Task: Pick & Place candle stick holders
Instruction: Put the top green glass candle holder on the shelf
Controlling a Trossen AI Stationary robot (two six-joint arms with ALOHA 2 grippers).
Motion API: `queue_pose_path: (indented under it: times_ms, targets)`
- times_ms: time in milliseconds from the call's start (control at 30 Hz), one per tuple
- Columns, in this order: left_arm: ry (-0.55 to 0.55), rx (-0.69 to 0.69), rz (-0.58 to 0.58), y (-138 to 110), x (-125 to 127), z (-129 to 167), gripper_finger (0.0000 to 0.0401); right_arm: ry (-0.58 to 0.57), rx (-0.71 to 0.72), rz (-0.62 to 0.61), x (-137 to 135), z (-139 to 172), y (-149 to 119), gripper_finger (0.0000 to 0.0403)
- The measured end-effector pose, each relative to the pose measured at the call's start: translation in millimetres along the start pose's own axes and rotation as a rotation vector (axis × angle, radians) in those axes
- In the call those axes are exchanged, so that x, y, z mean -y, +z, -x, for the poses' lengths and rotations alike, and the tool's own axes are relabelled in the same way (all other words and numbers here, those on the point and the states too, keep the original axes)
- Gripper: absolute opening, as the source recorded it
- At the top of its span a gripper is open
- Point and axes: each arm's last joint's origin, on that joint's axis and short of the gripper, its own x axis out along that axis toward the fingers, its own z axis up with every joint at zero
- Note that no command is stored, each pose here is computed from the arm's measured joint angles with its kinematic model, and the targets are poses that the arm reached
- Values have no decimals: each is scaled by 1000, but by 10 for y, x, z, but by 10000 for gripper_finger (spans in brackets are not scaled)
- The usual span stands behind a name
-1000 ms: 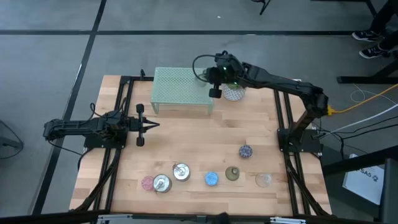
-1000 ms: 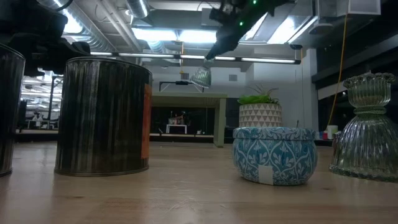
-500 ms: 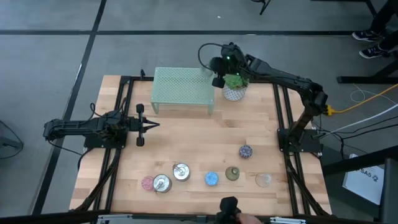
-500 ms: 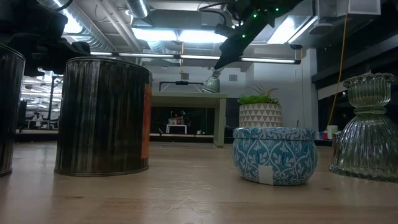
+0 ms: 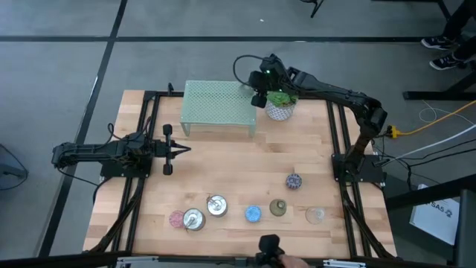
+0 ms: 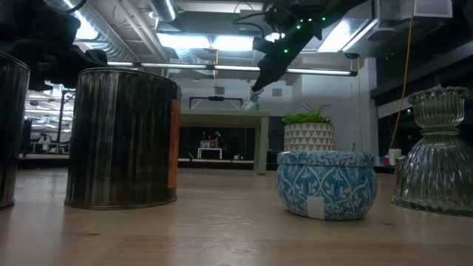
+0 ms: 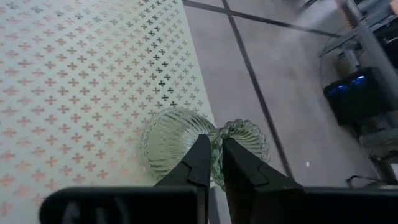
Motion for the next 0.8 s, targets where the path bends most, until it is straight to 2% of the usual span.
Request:
queue_pose_path:
  times_ms: [800]
  targets:
    - [0, 0, 0, 0, 0, 0, 6, 17, 19, 69, -103, -1, 60, 38]
